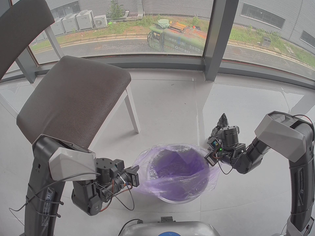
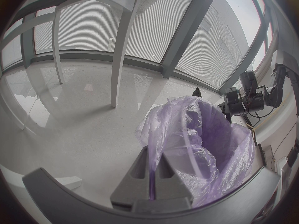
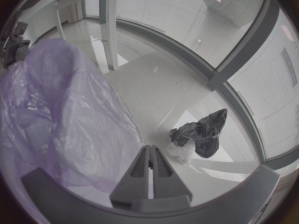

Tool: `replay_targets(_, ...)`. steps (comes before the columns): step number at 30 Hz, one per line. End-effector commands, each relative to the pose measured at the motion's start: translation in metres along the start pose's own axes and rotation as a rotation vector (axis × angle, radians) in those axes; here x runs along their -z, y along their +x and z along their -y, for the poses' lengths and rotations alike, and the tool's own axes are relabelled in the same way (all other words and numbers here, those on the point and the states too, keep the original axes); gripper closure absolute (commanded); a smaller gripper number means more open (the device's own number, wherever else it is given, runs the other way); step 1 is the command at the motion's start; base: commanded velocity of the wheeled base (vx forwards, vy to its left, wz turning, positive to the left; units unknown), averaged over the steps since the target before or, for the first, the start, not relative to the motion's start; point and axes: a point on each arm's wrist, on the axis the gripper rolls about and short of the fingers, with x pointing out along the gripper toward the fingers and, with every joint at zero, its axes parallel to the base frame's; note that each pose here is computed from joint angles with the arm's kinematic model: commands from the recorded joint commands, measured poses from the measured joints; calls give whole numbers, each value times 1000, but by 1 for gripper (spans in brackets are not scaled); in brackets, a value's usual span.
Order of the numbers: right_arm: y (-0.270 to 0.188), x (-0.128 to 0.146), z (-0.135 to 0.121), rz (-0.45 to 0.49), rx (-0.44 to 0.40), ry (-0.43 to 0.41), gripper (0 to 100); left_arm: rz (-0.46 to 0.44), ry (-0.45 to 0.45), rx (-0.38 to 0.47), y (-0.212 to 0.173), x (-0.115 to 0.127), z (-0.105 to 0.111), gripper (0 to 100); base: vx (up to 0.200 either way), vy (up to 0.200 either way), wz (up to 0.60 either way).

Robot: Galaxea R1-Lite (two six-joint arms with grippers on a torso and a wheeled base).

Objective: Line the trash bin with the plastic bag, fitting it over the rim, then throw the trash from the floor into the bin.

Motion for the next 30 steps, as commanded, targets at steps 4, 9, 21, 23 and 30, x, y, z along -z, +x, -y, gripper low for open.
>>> replay_targets(4, 7, -9, 8, 24, 39, 15, 100, 12, 0, -12, 3, 2, -4, 100, 0, 0, 0)
replay_targets(9, 22, -24, 14, 71, 89, 65, 100, 23, -8, -37, -1, -3, -11, 100, 0, 0, 0)
replay_targets(21, 34, -56, 36, 96, 176, 247, 100, 80, -4, -53, 4, -18, -10, 100, 0, 0, 0)
replay_targets(23, 21, -53, 36, 78, 151, 245, 100, 73, -3, -49, -1, -19, -7, 100, 0, 0, 0)
replay_targets(30, -23, -49, 35, 57, 101, 228, 0, 74, 0, -34, -11, -25, -2, 100, 0, 0, 0)
